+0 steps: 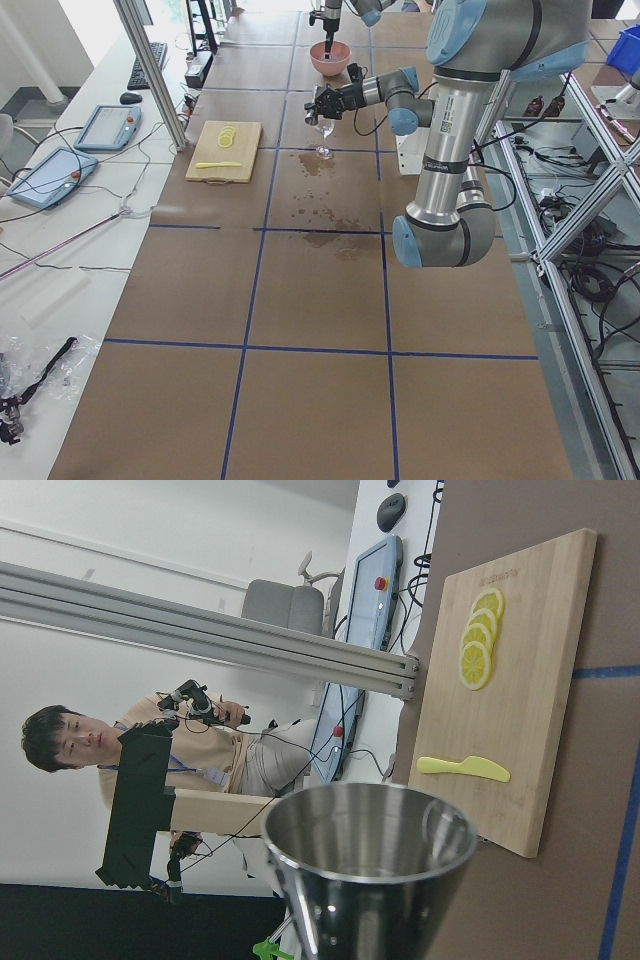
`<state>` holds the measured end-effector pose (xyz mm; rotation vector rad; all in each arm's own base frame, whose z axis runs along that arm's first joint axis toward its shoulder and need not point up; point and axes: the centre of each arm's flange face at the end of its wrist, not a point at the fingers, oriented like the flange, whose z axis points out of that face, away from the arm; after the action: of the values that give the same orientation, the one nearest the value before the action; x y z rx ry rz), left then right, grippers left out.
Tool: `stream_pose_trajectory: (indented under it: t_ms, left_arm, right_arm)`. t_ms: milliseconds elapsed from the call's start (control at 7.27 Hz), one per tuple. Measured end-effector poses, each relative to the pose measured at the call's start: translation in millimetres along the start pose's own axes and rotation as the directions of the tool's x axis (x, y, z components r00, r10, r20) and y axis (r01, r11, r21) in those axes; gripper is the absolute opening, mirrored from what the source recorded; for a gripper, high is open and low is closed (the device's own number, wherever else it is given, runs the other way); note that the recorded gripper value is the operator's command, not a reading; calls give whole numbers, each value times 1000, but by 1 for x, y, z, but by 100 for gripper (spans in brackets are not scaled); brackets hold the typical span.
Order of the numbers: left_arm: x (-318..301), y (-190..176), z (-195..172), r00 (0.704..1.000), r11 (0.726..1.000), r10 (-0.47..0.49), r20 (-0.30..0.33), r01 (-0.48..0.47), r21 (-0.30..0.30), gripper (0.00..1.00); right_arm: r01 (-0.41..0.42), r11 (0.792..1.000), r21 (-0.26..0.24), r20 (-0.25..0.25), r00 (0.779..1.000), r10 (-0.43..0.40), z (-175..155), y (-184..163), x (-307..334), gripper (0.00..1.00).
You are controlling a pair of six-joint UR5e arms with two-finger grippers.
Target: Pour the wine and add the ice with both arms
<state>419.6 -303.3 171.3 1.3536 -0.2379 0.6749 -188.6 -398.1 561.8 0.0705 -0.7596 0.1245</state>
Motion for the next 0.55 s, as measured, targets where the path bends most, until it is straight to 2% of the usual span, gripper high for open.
stream_pose_trajectory:
  t_ms: [550]
  left_arm:
    - [10,13,4,999,999,-32,-19,31,-16,0]
  right_arm:
    - [-1,1000,-4,-3,1000,1,-2,4,2,62]
